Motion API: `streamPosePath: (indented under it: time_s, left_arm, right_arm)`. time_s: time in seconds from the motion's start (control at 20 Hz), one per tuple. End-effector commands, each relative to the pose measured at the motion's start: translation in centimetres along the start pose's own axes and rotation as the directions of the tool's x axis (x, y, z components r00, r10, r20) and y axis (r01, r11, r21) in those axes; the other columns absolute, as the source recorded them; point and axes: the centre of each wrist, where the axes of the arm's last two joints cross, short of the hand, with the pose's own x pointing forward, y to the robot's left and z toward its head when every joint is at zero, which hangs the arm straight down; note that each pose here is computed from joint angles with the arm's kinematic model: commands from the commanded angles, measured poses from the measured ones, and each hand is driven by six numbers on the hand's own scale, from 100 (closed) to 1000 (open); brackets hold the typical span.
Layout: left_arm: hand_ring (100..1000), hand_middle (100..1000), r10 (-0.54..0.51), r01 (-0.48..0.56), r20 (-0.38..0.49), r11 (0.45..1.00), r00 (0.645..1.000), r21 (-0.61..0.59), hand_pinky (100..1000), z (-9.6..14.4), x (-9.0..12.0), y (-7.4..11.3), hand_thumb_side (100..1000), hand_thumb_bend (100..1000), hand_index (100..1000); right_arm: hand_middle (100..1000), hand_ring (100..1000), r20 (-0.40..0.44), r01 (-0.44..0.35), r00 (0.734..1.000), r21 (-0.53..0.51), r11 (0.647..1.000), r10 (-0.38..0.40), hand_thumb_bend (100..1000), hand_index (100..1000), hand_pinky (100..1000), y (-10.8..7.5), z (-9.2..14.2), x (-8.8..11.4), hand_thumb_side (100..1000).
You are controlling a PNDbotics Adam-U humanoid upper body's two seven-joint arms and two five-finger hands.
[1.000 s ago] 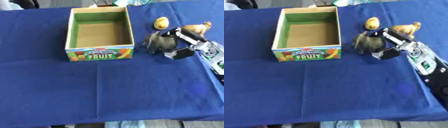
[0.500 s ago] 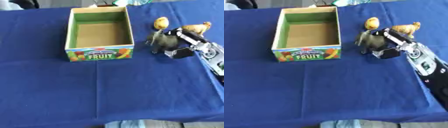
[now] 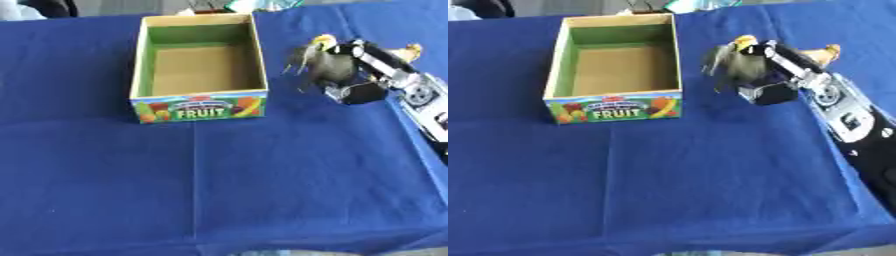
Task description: Pick up objects on the table and place them in the box.
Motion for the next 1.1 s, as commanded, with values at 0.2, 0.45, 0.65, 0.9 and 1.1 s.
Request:
streamPosePath:
  time_s: [0.2, 0.45, 0.65, 0.9, 1.1]
  left_arm:
    - [588, 655, -0.019, 0.02, 0.021, 1.0, 1.0, -0.012, 586, -0.1, 0.6, 0.4, 505, 196, 721]
    - [589, 655, -0.014, 0.014, 0.025, 1.0, 1.0, -0.019, 586, -0.2, 0.6, 0.2, 505, 197, 722]
    - [589, 656, -0.005, 0.006, 0.031, 1.0, 1.0, -0.029, 586, -0.3, 0.6, 0.0, 505, 196, 722]
    - [589, 656, 0.006, -0.005, 0.043, 0.999, 0.999, -0.045, 587, -0.6, 0.8, -0.3, 505, 195, 722]
    - [589, 656, 0.017, -0.013, 0.057, 0.998, 0.998, -0.061, 587, -0.9, 1.0, -0.6, 504, 195, 722]
  right_arm:
    - [313, 648, 0.118, -0.058, 0.991, -0.053, 0.997, 0.064, 100, 586, 794, -4.8, -2.3, 3.0, 308]
    - [314, 648, 0.176, -0.073, 0.981, -0.061, 0.995, 0.083, 100, 586, 797, -6.0, -4.5, 4.4, 308]
    - [314, 645, 0.201, -0.068, 0.976, -0.072, 0.995, 0.081, 100, 589, 797, -6.4, -6.3, 5.0, 310]
    - [320, 648, 0.22, -0.063, 0.973, -0.067, 0.996, 0.076, 100, 595, 800, -6.1, -8.7, 5.6, 316]
    - [324, 653, 0.22, -0.061, 0.973, -0.051, 0.997, 0.071, 100, 602, 805, -5.2, -10.4, 5.8, 322]
